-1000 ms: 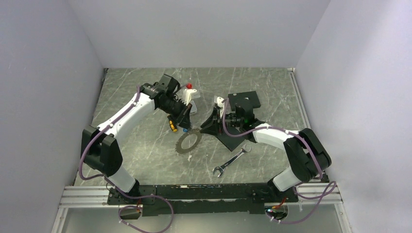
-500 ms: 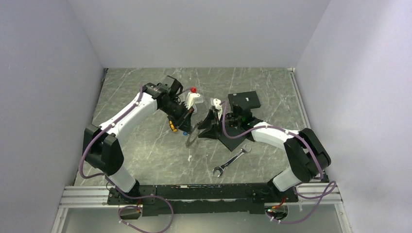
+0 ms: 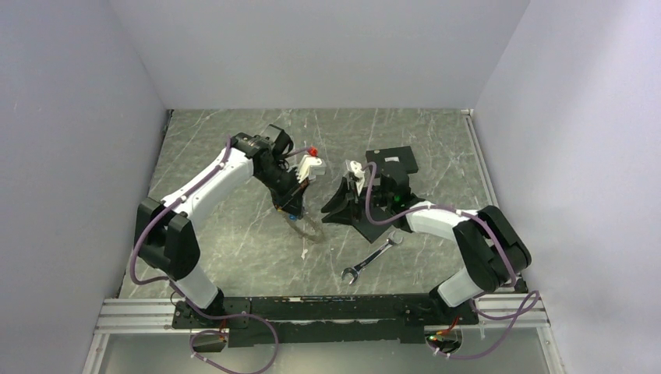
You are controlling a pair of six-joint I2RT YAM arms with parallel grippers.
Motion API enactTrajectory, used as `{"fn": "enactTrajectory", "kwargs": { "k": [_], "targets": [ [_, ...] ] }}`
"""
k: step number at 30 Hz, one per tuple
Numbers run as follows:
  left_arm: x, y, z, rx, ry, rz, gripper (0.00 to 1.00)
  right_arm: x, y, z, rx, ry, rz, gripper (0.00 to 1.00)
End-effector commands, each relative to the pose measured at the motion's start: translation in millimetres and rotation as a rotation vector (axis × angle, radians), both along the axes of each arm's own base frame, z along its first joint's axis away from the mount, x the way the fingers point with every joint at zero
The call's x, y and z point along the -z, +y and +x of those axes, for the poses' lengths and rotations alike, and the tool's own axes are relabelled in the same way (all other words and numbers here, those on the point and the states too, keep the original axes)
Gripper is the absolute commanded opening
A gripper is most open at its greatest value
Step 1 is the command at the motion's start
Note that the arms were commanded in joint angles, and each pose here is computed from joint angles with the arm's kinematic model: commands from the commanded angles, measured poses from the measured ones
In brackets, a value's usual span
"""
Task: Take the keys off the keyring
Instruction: Remove the key from the keyring.
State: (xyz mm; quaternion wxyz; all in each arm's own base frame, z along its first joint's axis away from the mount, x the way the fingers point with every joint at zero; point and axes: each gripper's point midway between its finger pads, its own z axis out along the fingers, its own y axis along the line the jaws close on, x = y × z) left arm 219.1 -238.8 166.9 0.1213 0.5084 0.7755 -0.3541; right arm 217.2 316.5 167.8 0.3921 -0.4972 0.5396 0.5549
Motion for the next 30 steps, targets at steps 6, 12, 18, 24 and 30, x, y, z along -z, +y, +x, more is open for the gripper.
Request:
{"fn": "enactTrajectory", "kwargs": {
  "k": [6,12,18,24,30],
  "targets": [
    [-20,-3,-16,0.14,-0.133,-0.107,0.0,-24,14,-6,-0.017,-0.115,0.117,0.35],
    [-20,-5,-20,0.161,-0.141,-0.116,0.0,-22,24,-8,-0.019,-0.124,0.144,0.33],
    [-21,-8,-24,0.166,-0.127,-0.133,0.0,-22,30,-16,-0.047,-0.146,0.155,0.32],
    [-22,-10,-23,0.168,-0.125,-0.141,0.0,-13,32,-15,-0.051,-0.171,0.121,0.29],
    [-24,-12,-21,0.17,-0.127,-0.143,0.0,-12,35,-11,-0.036,-0.191,0.106,0.28]
  ]
}}
